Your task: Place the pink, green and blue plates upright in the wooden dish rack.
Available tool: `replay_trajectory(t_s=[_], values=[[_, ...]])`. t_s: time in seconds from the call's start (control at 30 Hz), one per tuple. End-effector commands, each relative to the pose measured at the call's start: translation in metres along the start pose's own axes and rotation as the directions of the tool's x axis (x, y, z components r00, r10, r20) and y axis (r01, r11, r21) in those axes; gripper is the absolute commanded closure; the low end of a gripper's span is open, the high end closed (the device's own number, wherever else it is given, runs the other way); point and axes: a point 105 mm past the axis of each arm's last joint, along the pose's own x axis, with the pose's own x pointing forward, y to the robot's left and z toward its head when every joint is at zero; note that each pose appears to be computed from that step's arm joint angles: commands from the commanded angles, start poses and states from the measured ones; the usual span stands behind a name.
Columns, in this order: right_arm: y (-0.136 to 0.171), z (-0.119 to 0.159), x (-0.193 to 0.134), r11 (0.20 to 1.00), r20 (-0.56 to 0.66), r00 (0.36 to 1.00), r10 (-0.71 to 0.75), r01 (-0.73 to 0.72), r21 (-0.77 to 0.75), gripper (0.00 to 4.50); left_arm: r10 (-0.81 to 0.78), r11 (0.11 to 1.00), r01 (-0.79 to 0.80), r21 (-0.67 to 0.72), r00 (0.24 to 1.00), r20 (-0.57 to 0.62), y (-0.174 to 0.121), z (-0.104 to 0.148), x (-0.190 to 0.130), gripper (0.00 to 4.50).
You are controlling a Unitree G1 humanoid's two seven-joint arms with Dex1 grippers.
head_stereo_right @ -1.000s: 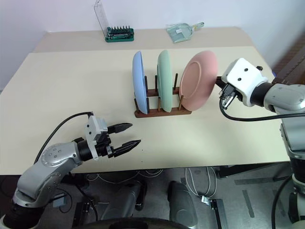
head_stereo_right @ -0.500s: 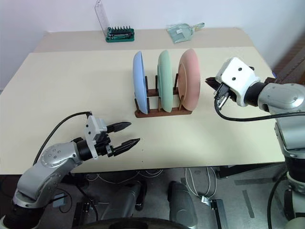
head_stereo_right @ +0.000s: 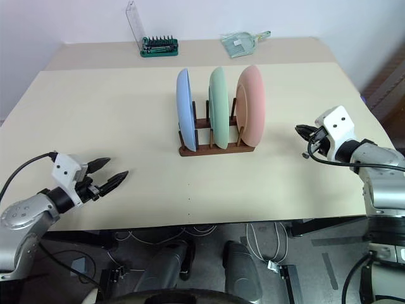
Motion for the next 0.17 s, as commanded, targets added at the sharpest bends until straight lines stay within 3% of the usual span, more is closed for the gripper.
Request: replay_trajectory(t_s=[0.03,0.17], values=[[0.002,-0.007,-0.001,0.997,0.055,0.998,-0.014,0.009,0.078,4.49,0.045,0.999,-0.046,0.021,0.999,0.019,0.011,0.003,-0.006,0.99],[0.011,-0.022,0.003,0.991,0.039,0.999,-0.012,0.007,0.131,4.49,0.054,0.999,-0.054,0.004,0.998,0.018,0.006,-0.002,-0.007,0.99]])
